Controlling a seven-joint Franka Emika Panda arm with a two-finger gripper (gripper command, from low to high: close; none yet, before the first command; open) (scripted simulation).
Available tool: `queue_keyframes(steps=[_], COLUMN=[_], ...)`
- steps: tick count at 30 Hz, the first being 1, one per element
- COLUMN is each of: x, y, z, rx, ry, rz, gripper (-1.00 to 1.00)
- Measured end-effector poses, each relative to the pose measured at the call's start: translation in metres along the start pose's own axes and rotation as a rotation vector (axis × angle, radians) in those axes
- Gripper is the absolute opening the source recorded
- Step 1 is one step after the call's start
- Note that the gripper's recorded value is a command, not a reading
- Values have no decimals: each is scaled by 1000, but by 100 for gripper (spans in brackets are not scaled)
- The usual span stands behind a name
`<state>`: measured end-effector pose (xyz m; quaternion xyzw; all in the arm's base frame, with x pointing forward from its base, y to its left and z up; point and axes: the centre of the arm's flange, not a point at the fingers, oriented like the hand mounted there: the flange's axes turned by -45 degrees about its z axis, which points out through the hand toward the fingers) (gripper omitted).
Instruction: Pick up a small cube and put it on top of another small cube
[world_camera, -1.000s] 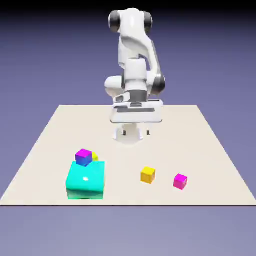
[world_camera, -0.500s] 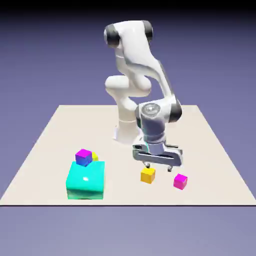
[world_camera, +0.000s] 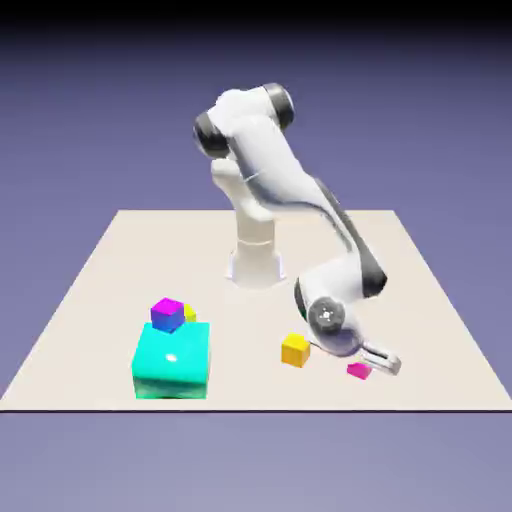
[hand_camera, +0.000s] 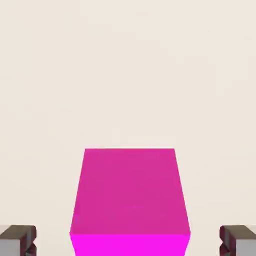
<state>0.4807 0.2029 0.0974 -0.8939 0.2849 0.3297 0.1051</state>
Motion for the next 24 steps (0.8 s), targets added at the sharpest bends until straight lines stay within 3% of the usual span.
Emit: queue_keyframes(steps=[5,16,20,21,24], x=[-11,-14,-3,0,-3], y=[8,166,160,159,160], z=[-68,-137,-88,-72,-89], rx=[2,151,153,151,150], ry=[0,-1,-1,-1,-1], rz=[9,174,173,174,173], gripper=[-100,-100,-100,100,100])
